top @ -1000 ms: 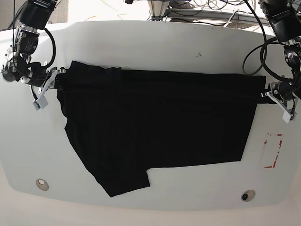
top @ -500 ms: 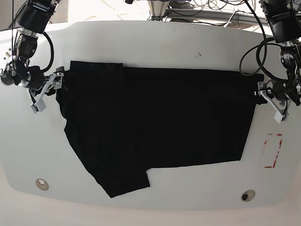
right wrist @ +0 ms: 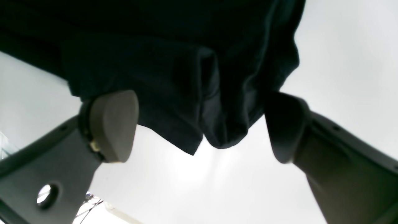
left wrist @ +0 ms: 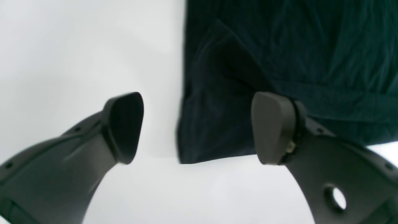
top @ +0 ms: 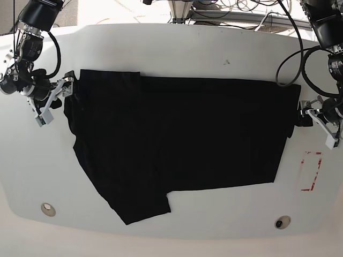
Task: Layout the t-shirt on the table in an organized manner, then fold the t-shirt properly
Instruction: 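Open both grippers to release the t-shirt corners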
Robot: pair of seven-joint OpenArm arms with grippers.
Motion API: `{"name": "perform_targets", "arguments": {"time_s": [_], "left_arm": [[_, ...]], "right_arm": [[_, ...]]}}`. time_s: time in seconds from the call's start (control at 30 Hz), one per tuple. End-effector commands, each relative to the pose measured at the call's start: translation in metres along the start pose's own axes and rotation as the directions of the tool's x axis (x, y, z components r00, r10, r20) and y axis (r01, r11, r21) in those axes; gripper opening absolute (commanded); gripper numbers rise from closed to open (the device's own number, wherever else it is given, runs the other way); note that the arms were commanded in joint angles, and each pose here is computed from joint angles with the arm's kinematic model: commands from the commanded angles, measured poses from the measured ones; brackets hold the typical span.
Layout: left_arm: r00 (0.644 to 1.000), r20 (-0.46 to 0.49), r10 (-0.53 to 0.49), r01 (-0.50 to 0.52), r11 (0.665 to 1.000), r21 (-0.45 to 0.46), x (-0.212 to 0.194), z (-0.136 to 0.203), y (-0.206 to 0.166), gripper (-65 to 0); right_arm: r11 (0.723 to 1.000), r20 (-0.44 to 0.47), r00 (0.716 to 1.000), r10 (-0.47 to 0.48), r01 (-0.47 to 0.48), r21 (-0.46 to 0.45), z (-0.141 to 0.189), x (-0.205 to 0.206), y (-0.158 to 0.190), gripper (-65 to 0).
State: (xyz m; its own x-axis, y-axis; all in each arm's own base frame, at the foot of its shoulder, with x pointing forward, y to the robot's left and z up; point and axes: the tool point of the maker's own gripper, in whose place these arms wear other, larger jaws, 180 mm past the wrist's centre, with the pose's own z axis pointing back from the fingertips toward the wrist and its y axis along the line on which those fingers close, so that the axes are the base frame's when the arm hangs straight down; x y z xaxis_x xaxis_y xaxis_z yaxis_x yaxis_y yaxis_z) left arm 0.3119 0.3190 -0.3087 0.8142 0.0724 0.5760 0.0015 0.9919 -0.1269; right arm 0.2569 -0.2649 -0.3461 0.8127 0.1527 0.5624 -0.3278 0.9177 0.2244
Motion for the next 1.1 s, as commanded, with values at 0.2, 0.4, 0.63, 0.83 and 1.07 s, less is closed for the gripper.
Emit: {"name": "perform_targets", "arguments": {"time_s": [0.2,0.4,0.63,0.83,1.07], "left_arm": [[0.972,0.235,0.0,-0.027,0.993,0.112,0.051,0.062,0.033,-13.6],[0.949,0.314,0.037,-0.088,0.985,0.151,0.059,0.087,0.053,-13.6],[0.925,0.373,0.072,-0.147,0.973,0.178,0.061,0.103,0.071,-13.6],[0.916,0.397,0.066,-0.148,0.972,0.18,0.064,0.105,0.072,-13.6],[0.915,0.398,0.063,-0.145,0.973,0.179,0.065,0.105,0.071,-13.6]], "right_arm": [[0.999,0.052,0.999,-0.009,0.011,-0.034,0.017,-0.012,0.011,-4.4],[0.996,0.057,0.994,-0.088,0.09,-0.03,0.016,-0.035,0.014,-4.4],[0.992,0.065,0.99,-0.122,0.122,-0.007,0.01,-0.043,0.023,-4.4],[0.988,0.073,0.986,-0.151,0.15,0.02,0.002,-0.047,0.033,-4.4],[0.97,0.05,0.969,-0.241,0.238,0.056,-0.012,-0.064,0.034,-4.4]]}}
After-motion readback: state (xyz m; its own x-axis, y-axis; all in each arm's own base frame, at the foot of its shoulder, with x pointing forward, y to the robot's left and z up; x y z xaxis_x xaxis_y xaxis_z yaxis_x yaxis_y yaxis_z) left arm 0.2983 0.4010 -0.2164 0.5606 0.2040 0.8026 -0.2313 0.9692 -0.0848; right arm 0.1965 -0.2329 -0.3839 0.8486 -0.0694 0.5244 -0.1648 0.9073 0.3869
